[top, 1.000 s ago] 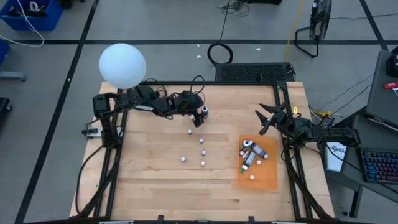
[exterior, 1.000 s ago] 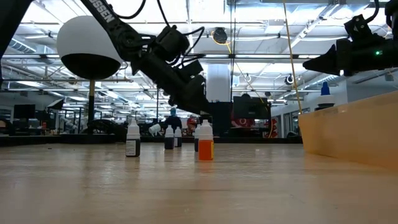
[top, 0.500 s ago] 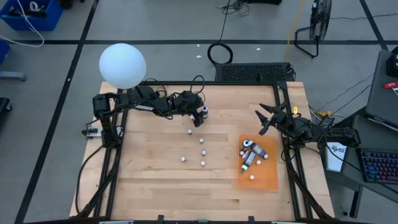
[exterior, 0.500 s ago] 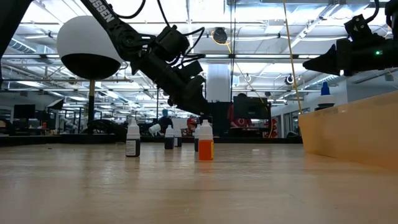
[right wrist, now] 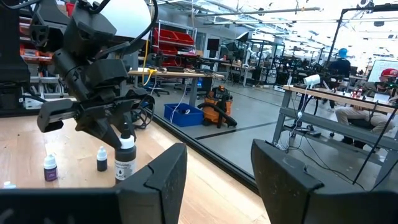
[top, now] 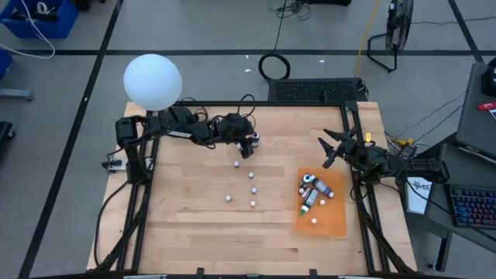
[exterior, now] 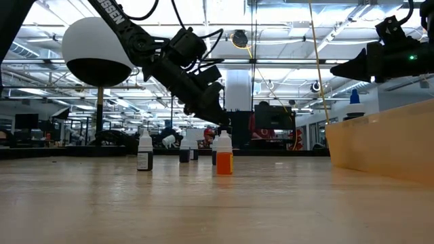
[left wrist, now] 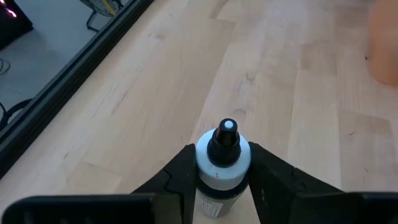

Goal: Pick & Place food coloring
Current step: Put the big black food coloring bottle into the orange bin

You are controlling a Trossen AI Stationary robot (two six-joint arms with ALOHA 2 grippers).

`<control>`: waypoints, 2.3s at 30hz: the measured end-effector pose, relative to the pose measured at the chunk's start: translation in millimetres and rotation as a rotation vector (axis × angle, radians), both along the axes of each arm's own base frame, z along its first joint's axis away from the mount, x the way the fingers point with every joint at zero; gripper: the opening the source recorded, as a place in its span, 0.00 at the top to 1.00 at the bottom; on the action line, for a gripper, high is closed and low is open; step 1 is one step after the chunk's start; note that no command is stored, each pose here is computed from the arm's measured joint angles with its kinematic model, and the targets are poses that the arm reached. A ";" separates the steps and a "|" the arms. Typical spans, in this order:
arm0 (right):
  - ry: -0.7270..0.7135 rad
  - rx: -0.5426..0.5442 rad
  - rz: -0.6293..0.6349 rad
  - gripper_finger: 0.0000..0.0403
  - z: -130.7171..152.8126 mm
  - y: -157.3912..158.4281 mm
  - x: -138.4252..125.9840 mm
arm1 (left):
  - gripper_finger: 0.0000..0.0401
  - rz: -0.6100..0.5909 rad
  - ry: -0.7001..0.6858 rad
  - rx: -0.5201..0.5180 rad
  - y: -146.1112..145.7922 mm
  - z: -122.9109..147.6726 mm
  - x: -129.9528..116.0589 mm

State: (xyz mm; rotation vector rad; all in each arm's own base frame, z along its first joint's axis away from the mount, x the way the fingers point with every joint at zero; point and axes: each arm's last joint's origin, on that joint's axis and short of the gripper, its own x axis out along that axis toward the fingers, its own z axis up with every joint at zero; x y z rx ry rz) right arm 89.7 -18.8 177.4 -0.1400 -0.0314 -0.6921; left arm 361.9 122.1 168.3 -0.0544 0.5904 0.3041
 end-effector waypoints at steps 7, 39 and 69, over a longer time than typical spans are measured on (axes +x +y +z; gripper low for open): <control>0.000 0.000 0.000 0.59 0.0 0.0 0.0 | 0.70 -0.044 -0.023 0.019 -13.1 5.6 4.1; 0.012 0.000 0.000 0.59 -0.8 0.0 0.8 | 0.70 -0.788 -0.264 0.023 -187.2 74.5 110.5; 0.012 0.000 0.000 0.59 -0.8 0.0 0.9 | 0.70 -0.684 -0.069 -0.050 -161.2 20.5 156.3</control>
